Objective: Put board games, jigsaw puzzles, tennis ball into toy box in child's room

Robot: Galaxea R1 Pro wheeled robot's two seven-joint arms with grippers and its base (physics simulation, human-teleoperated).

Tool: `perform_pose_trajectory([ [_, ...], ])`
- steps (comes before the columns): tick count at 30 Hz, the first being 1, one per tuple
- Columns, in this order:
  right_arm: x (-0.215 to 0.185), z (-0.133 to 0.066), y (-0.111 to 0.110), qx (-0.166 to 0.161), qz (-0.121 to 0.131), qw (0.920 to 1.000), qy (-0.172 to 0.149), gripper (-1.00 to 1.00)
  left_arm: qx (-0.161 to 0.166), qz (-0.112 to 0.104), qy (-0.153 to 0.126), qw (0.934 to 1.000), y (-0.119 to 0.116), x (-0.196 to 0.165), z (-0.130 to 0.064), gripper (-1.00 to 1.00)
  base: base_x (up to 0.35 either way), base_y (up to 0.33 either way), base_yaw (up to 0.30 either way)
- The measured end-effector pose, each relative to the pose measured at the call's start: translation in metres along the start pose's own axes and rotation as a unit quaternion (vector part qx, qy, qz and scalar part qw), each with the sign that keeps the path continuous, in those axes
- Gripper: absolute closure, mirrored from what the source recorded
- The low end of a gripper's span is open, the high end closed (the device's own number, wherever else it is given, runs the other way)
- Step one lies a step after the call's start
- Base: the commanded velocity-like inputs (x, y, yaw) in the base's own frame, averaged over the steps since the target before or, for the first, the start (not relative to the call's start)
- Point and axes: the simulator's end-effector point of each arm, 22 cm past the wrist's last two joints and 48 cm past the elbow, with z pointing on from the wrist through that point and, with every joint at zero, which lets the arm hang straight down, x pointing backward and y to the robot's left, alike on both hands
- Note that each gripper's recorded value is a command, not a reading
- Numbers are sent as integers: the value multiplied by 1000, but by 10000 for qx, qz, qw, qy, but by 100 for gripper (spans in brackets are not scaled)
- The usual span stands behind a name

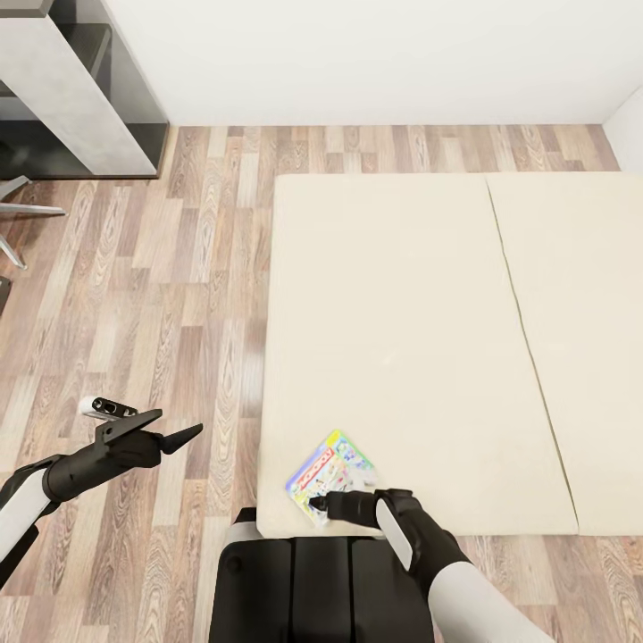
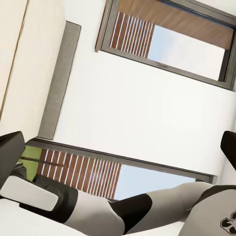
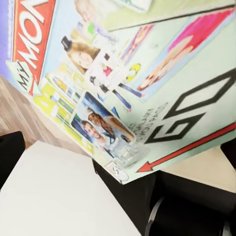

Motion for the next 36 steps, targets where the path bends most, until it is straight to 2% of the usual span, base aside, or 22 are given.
perform_pose_trajectory([
  [25,-37,-11,14,-98,-188,9990,-403,-100,0,6,-4,10000,0,0,0,-100,0,0,0],
  [27,-39,-11,16,-106,-248,9988,-399,-100,0,6,-4,10000,0,0,0,-100,0,0,0],
  [32,-46,-9,32,-145,-651,9971,-371,-100,1,7,-1,10000,0,0,0,-100,0,0,0],
  [36,-49,-9,36,-157,-752,9963,-386,-100,-3,6,-2,10000,0,0,0,-100,0,0,0],
])
